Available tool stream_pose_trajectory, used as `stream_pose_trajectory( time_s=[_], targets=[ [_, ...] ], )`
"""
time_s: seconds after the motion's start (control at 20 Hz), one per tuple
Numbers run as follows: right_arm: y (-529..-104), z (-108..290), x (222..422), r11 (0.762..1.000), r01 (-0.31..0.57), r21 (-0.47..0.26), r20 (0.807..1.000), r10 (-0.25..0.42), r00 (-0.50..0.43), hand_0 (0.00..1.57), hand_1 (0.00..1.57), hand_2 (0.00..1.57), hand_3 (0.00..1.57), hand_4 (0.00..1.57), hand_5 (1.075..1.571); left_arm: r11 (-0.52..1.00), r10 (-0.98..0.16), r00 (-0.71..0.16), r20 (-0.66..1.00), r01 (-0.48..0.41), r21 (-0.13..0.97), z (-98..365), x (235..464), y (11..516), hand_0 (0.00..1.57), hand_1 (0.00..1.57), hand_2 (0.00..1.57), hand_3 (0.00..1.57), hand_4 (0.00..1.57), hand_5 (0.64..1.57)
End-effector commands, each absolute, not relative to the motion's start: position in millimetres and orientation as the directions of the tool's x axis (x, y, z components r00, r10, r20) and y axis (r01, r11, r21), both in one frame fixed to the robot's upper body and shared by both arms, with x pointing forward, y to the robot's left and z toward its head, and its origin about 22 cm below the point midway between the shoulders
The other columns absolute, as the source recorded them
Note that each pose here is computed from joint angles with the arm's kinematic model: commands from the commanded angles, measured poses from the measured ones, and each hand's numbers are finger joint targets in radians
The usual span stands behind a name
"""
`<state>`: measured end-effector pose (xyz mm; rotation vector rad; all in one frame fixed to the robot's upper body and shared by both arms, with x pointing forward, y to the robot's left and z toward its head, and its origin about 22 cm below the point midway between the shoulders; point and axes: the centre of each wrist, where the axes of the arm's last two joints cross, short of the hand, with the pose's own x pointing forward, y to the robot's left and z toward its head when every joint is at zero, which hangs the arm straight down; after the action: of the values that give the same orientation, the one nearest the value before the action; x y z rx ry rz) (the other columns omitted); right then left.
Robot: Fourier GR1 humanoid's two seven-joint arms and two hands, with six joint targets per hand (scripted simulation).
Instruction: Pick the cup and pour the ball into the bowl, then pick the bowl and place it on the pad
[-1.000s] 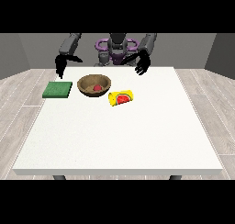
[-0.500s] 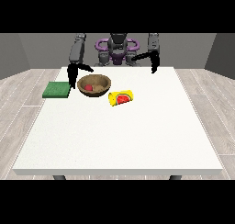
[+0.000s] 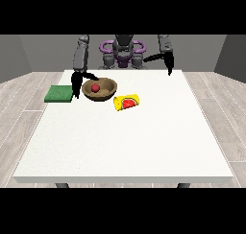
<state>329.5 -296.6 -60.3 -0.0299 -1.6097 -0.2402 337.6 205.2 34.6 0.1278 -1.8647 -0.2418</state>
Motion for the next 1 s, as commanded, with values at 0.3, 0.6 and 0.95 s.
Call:
stream_pose_trajectory(
  time_s=[0.3, 0.6, 0.95],
  targets=[
    [-272, -79, 335, 0.956, 0.203, 0.210, 0.976, -0.215, 0.007, 0.00, 0.00, 0.00, 0.00, 0.39, 1.570, 0.972, -0.200, -0.364, 0.910, 0.043, 0.231, 49, 335, 227, 0.00, 0.00, 0.00, 0.00, 0.00, 1.565],
    [-314, -100, 302, 0.892, 0.381, -0.245, 0.959, 0.165, 0.229, 1.57, 1.57, 1.57, 1.51, 0.89, 1.526, 0.965, -0.174, -0.421, 0.890, 0.107, 0.239, 70, 341, 203, 0.00, 0.00, 0.00, 0.00, 0.52, 1.557],
    [-319, -98, 300, 0.801, 0.385, -0.459, 0.863, 0.299, 0.406, 1.57, 1.57, 1.57, 1.26, 0.90, 1.566, 0.967, -0.158, -0.300, 0.941, 0.144, 0.209, 39, 330, 211, 0.00, 0.00, 0.00, 0.00, 0.90, 1.466]
  ],
)
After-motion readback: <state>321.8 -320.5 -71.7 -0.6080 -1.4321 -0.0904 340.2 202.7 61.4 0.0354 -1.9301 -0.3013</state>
